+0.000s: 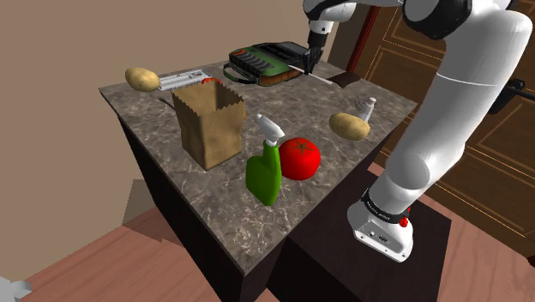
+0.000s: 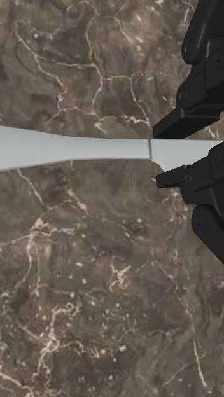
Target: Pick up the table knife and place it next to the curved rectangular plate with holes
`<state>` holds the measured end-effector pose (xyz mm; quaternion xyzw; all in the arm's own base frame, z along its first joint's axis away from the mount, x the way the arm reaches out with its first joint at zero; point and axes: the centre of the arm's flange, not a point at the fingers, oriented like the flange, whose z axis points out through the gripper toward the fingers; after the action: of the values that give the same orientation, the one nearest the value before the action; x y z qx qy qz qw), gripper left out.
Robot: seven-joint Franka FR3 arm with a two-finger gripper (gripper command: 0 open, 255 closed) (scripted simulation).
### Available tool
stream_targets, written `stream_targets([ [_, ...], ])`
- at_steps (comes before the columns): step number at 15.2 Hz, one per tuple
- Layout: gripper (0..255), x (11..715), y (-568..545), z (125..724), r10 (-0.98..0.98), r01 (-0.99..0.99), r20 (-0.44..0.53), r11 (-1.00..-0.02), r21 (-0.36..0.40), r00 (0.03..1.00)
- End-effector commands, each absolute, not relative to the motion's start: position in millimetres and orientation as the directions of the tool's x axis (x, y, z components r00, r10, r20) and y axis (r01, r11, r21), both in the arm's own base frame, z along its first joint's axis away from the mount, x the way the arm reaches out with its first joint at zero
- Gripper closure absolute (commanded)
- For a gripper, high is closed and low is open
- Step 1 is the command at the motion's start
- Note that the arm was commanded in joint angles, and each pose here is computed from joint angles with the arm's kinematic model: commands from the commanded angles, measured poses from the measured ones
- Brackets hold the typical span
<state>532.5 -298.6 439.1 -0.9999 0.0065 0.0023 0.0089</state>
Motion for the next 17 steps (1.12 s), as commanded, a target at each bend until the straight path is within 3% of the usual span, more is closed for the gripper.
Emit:
stream_targets([
  [1,255,537,-325,437,-0.011,-0.011,-0.005,-1.000,-0.018,1.000],
  [8,255,552,-420,438,-0.011,-0.011,-0.005,-1.000,-0.018,1.000],
  [17,255,552,-420,390,-0.011,-0.011,-0.005,-1.000,-0.018,1.000],
])
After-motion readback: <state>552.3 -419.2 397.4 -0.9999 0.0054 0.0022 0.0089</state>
